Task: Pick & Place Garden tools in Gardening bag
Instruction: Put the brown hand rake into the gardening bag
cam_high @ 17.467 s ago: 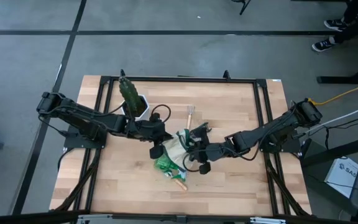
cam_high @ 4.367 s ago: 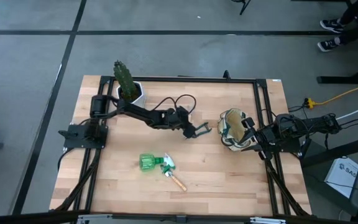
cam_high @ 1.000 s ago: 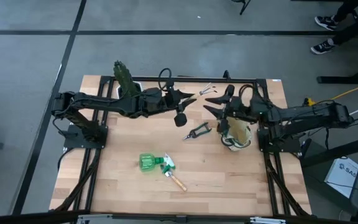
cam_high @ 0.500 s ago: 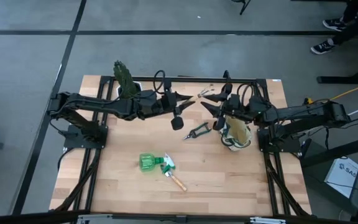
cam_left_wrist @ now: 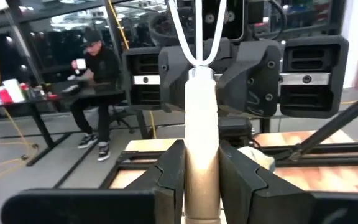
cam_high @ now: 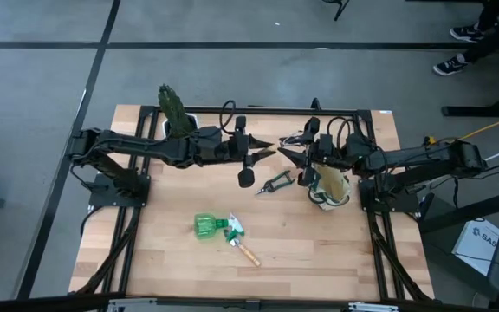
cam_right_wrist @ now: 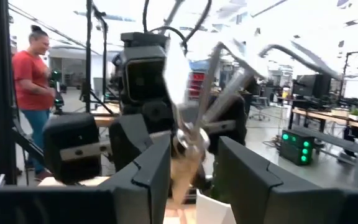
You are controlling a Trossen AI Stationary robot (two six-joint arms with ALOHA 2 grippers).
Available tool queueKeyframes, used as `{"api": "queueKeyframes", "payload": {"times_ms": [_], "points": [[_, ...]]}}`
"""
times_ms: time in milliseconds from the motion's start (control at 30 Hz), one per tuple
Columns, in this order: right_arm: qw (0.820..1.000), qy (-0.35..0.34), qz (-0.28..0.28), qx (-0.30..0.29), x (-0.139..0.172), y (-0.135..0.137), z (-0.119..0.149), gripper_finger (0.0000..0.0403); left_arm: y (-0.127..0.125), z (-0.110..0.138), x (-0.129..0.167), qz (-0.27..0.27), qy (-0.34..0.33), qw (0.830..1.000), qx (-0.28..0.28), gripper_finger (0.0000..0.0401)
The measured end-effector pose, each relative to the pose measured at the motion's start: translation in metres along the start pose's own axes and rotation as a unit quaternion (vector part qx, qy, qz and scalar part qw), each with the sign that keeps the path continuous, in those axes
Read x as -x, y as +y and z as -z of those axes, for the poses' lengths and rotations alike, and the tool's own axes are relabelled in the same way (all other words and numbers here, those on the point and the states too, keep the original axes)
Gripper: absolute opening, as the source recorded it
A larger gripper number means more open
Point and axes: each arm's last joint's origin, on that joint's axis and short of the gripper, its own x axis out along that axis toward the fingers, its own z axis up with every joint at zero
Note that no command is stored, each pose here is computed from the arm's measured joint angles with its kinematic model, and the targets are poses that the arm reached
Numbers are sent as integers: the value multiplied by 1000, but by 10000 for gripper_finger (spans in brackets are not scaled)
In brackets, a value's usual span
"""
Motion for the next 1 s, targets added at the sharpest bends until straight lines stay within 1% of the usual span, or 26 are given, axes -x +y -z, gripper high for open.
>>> {"api": "queueKeyframes", "payload": {"times_ms": [67,133,233,300,400,567,700,833,900,1000], "points": [[1000,-11,-14,-1,-3,1,1,137,-1,5,-4,1,8,1000,0,63],[1000,-14,-17,-1,-6,2,4,137,-1,9,-6,1,15,1000,-1,63],[1000,-1,-18,2,-8,2,10,137,-1,9,-7,0,14,1000,-1,63],[1000,3,-18,16,-9,2,12,137,0,9,-7,-2,14,1000,-1,63],[999,4,-17,30,-10,2,13,137,0,9,-6,-14,16,1000,-2,66],[999,4,-17,33,-10,2,13,137,0,11,-6,-19,24,1000,-3,73],[1000,6,4,30,-10,1,13,137,1,11,-6,-24,28,999,-3,68],[999,9,25,29,-9,0,13,136,1,12,-6,-33,31,999,-4,71],[999,15,25,30,-10,-1,14,129,2,12,-6,-41,33,999,-4,74],[999,25,26,29,-9,-1,16,101,2,12,-6,-45,35,998,-7,76]]}}
